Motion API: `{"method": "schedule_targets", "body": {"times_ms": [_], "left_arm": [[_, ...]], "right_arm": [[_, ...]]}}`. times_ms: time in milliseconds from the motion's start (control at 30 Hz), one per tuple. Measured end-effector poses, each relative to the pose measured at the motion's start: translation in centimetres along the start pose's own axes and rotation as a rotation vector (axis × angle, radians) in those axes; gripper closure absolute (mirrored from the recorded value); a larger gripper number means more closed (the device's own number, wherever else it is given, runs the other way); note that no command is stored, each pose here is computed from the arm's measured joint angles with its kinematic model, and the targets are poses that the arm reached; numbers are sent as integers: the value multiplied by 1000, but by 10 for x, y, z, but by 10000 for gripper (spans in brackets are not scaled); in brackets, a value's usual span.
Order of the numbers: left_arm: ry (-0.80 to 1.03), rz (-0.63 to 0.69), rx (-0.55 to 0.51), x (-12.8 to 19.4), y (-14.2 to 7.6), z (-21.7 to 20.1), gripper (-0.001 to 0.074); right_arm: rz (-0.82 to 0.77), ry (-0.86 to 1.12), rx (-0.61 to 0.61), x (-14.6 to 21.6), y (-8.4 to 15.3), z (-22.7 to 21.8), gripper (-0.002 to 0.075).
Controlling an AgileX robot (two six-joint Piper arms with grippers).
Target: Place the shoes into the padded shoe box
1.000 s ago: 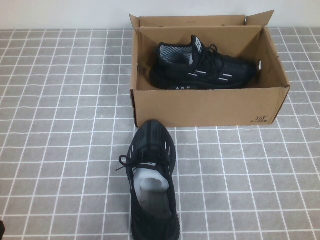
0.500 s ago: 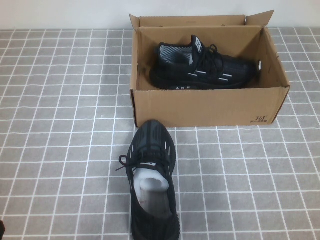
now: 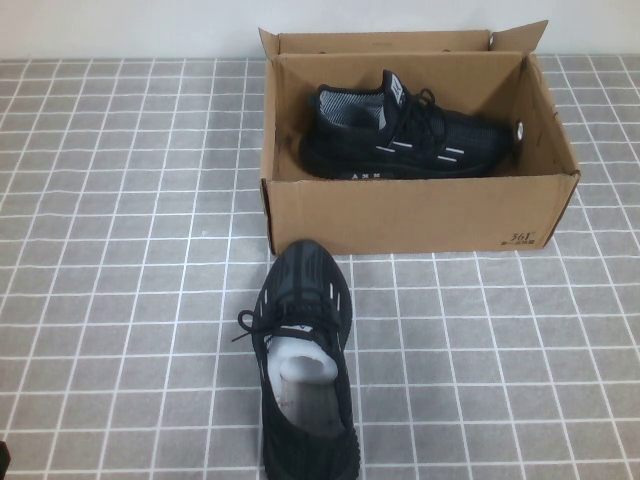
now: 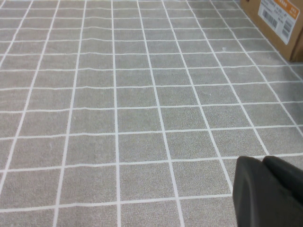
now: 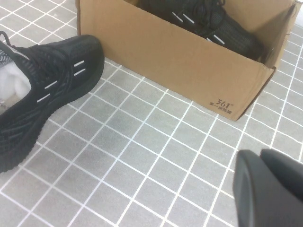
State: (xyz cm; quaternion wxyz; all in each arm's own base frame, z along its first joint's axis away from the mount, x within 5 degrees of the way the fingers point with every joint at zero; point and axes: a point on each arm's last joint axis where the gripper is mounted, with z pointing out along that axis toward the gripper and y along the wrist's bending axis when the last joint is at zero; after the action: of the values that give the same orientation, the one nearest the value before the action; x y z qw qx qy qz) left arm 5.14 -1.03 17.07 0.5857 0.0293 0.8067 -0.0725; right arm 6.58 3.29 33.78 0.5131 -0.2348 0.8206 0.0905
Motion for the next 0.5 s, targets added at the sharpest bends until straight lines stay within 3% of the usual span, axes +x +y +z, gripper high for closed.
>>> {"method": "schedule_targets", "body": {"times_ms": [500], "left_arm": [[0,0,0,0,0,0,739]], "right_arm": [[-1,-10,1,0,0,-3,733]]}}
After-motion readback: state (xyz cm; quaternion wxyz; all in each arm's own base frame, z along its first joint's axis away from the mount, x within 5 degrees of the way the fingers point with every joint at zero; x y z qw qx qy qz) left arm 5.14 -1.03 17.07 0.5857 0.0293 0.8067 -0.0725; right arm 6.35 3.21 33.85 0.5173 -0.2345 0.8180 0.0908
